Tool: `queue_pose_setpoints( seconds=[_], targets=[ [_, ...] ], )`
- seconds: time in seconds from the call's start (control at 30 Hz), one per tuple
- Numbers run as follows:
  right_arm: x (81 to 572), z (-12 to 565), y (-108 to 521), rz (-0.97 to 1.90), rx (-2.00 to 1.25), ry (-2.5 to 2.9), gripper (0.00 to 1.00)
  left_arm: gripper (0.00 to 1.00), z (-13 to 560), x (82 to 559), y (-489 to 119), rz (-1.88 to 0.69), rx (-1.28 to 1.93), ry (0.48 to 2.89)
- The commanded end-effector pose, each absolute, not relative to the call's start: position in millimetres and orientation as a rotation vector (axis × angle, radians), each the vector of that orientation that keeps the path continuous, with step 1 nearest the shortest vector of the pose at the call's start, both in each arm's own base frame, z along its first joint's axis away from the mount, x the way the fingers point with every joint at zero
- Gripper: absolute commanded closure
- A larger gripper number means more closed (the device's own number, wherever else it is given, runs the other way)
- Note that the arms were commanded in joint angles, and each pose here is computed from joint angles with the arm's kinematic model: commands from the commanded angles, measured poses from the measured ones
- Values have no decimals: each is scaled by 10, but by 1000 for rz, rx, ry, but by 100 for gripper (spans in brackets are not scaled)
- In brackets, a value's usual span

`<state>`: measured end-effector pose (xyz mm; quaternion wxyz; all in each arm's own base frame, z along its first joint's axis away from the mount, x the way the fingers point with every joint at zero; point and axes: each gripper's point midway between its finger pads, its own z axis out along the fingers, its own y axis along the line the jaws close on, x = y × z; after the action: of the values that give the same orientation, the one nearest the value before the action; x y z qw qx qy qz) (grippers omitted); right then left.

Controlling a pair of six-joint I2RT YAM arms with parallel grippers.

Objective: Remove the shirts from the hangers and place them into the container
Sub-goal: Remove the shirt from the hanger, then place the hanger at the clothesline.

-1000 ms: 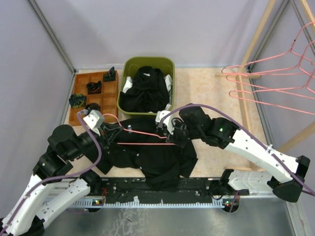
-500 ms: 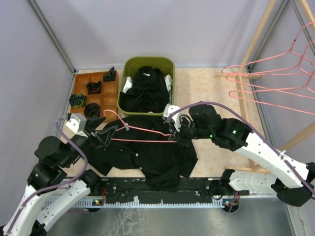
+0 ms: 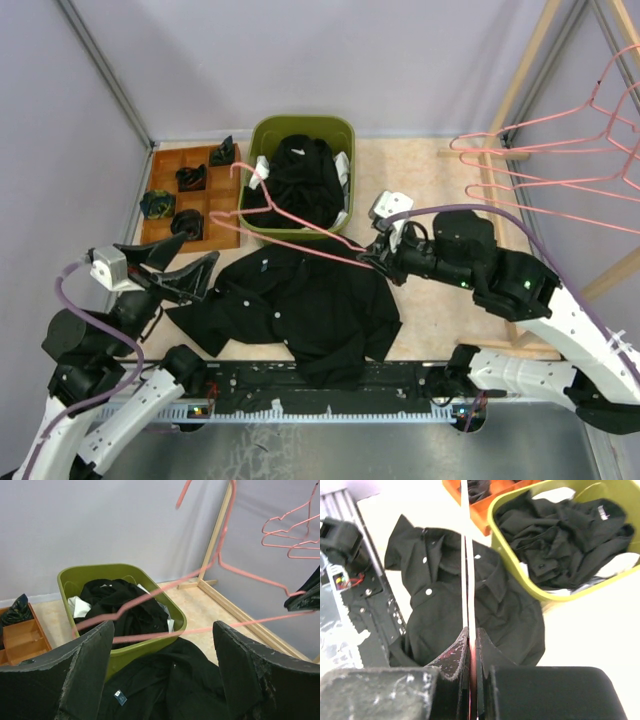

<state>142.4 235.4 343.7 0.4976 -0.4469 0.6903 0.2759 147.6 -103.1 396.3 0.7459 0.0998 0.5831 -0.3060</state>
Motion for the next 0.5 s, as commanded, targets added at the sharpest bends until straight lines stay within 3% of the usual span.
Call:
queue_pose_setpoints(
  seconds=[0.0, 0.27, 0.47],
  targets=[
    [1611, 4064, 2220, 665, -801, 1513, 100, 15, 3893, 1542, -1087, -687, 201, 1314],
    [1871, 4377, 2050, 621, -522, 1382, 100, 13, 3801, 1639, -1091, -662, 174, 1359],
    [2393, 4491, 1692, 406, -107, 1400, 100, 7, 3463, 1833, -1232, -604, 219, 1535]
  ],
)
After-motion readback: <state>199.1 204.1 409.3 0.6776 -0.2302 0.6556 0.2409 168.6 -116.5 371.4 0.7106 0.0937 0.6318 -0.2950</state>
